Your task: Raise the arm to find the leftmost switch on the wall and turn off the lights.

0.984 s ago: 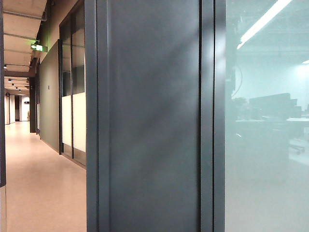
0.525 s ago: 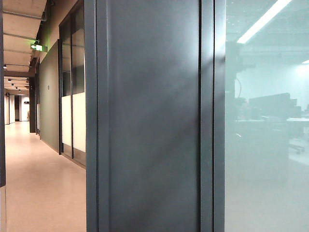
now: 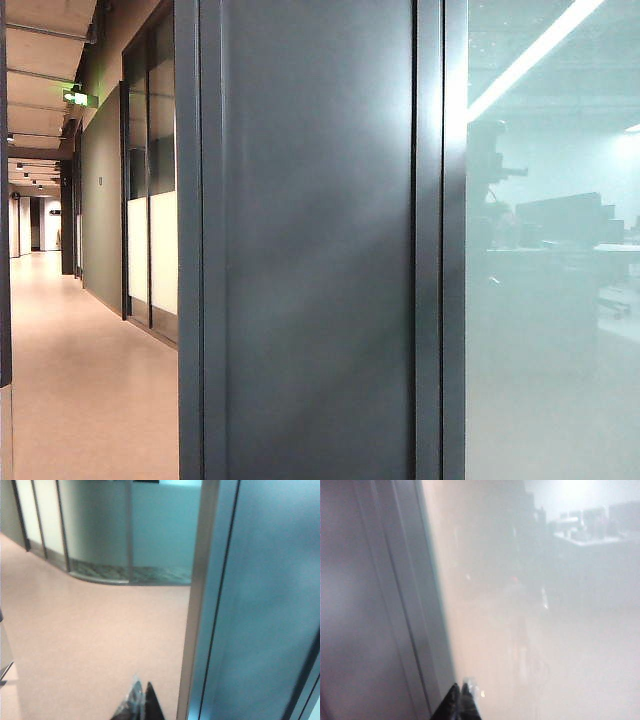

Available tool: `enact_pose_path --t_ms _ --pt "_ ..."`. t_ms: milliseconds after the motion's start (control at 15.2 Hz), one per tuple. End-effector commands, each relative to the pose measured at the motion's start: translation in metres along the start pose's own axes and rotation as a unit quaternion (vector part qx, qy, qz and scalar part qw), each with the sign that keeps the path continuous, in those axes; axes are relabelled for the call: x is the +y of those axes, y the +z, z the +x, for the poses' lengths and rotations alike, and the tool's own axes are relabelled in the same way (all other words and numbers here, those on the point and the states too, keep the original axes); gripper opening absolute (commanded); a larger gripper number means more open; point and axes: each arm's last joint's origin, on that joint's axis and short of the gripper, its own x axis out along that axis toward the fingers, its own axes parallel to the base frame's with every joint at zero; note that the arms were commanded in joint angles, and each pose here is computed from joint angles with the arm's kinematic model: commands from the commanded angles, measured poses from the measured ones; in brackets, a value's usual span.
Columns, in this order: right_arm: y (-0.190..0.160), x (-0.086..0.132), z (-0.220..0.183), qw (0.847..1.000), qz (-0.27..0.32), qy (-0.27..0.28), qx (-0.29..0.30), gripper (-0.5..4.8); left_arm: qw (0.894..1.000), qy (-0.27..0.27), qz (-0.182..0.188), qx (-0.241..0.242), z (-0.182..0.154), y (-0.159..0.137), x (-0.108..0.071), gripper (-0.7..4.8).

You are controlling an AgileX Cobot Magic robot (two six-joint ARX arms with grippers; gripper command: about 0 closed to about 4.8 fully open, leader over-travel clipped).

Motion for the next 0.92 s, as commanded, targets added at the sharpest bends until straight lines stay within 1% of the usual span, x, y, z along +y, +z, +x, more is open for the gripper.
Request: enact_pose_path --t_ms 66,787,919 --pt "-0.0037 -0.0006 -0.0003 1.0 0.001 -0.003 0.019 -0.01 1.0 -0.001 0.0 0.003 -0.0005 -0.0003 0.0 -0.05" --pt "-0.0048 -0.0006 -0.0004 1.0 0.0 -0.002 0.025 0.0 1.0 -0.001 0.0 0.003 -0.0005 -0.0003 0.0 -0.05" --pt "-0.0048 -0.0006 -0.0004 1.0 0.0 -0.002 0.025 -0.01 1.0 0.018 0.009 0.007 -0.0005 -0.0011 0.0016 -0.05"
